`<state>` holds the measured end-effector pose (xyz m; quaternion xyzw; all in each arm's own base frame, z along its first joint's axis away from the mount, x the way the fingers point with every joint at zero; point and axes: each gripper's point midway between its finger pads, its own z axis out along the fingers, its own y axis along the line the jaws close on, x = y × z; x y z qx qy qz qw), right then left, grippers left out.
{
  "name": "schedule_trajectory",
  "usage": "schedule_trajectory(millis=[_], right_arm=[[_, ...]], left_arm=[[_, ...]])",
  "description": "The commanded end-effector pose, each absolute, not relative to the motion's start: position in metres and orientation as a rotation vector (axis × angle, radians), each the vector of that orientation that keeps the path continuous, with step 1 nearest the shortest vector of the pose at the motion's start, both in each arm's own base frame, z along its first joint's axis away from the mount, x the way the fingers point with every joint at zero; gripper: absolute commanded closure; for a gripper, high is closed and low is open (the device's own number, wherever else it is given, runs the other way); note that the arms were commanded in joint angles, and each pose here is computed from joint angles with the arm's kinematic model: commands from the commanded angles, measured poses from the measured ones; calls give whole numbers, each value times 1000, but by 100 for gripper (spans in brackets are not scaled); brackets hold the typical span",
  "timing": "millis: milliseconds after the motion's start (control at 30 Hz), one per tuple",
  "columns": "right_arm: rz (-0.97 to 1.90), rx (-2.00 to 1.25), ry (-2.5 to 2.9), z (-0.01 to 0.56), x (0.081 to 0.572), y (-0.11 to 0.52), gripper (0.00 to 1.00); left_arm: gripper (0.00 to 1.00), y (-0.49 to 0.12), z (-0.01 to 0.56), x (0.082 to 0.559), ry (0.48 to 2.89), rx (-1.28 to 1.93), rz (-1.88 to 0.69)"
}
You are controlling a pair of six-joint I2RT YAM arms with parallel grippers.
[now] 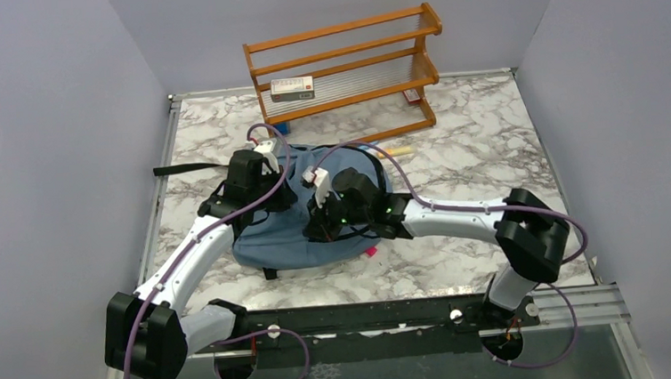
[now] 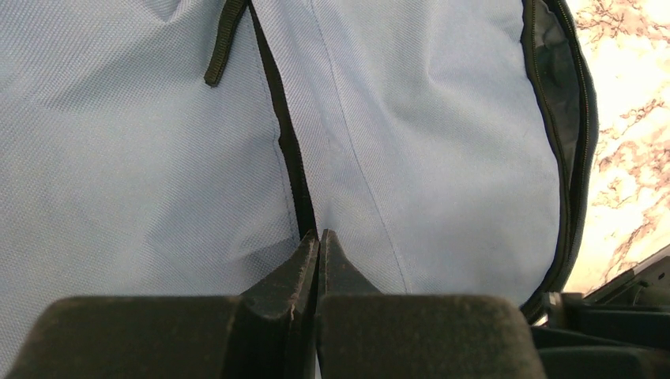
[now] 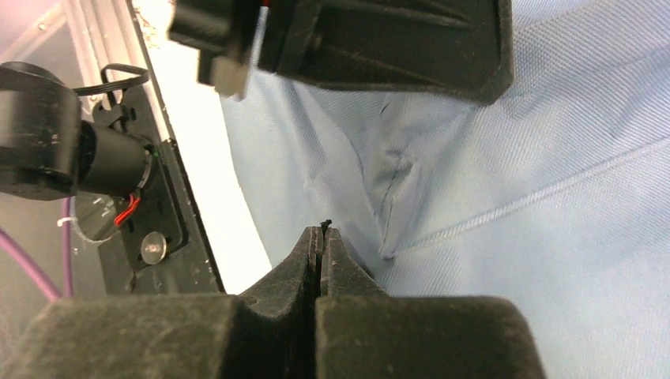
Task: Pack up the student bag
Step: Zip the student bag at the center of the board.
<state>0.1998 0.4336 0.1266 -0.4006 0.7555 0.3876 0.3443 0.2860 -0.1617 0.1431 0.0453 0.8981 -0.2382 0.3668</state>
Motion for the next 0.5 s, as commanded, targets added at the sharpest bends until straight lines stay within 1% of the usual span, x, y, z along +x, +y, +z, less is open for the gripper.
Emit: schedule_trajectory(millis=[0,167,300,467], right_arm=[[1033,-982,1935,155,194,423,99],[1064,-1007,1915,172,184,415,99],[1108,-1042,1903,172,175,409,99],[1255,-1134,1835,180,156,399,99]], left_arm=[[100,-155,151,304,2239,105,-569],[100,-155,150,307,2243,116,-563],[100,-153,148,308,2246,117,-546],[100,-149,146,309,2246,106,-534]])
